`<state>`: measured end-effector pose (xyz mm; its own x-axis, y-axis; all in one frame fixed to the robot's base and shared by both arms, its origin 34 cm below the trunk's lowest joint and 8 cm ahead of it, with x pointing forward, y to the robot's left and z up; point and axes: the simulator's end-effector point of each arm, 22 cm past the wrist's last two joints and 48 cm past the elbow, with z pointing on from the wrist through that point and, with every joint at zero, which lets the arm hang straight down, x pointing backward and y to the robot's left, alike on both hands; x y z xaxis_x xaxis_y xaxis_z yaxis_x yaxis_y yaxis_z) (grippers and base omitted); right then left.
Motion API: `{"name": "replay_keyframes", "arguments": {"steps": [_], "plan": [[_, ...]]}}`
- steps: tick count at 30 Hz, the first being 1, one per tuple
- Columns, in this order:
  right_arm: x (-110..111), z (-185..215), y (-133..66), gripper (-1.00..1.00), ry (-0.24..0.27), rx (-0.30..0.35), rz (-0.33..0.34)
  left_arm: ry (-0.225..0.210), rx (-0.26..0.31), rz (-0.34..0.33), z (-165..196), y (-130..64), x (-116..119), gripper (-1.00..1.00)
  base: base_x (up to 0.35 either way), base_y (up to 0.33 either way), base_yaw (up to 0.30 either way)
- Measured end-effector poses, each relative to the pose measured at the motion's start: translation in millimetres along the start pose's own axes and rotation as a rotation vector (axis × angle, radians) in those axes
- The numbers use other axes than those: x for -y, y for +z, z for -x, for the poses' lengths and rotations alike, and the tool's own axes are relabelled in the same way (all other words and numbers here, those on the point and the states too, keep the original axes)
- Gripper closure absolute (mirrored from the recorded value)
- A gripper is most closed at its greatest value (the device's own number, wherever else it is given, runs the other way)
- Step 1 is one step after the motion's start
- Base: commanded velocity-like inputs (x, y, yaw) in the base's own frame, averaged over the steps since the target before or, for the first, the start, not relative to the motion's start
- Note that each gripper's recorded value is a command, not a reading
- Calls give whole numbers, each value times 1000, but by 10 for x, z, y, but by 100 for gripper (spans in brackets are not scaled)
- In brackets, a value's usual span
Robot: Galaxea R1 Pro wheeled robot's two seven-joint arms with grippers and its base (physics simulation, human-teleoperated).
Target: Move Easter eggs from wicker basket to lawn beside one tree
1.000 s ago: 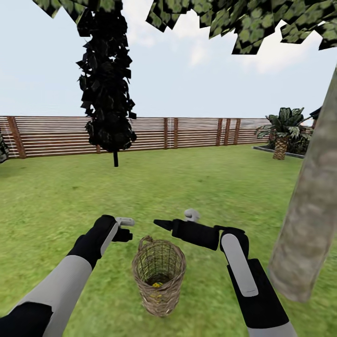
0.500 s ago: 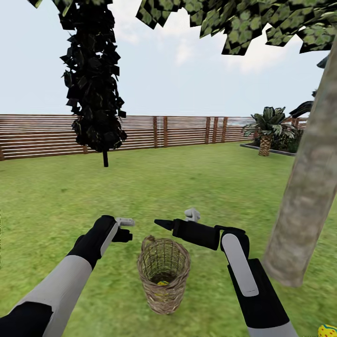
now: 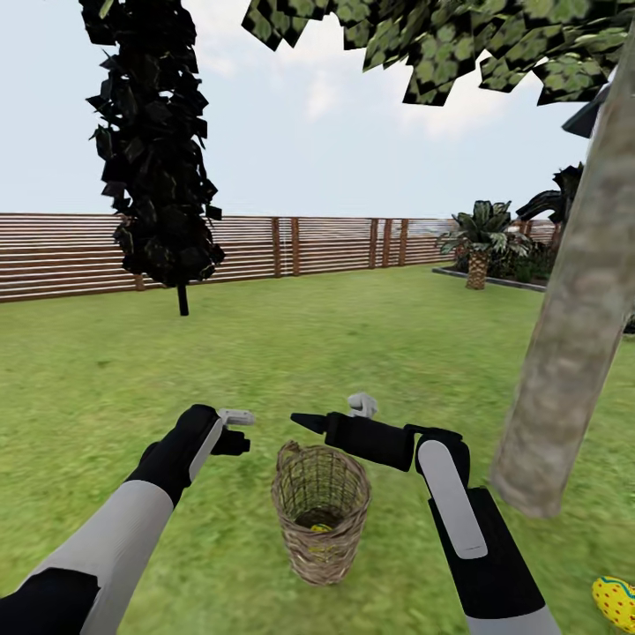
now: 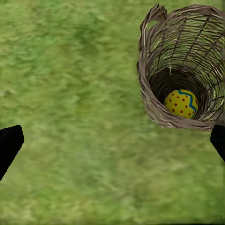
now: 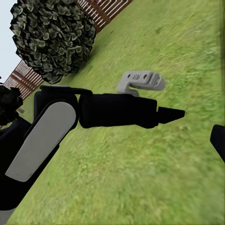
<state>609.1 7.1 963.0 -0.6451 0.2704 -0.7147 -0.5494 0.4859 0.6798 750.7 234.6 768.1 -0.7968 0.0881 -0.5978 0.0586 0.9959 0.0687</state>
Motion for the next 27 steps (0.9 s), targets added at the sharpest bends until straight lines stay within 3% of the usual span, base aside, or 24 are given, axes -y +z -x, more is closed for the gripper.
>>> {"name": "replay_keyframes", "arguments": {"steps": [16,27], "plan": [[63,-8,9,-100,10,-2,-6,1,-15,1,-55,60,-1,-100,-123,298,-267],[116,8,0,-100,20,4,-13,3,-21,3,-82,91,-2,-100,-31,61,-270]]}}
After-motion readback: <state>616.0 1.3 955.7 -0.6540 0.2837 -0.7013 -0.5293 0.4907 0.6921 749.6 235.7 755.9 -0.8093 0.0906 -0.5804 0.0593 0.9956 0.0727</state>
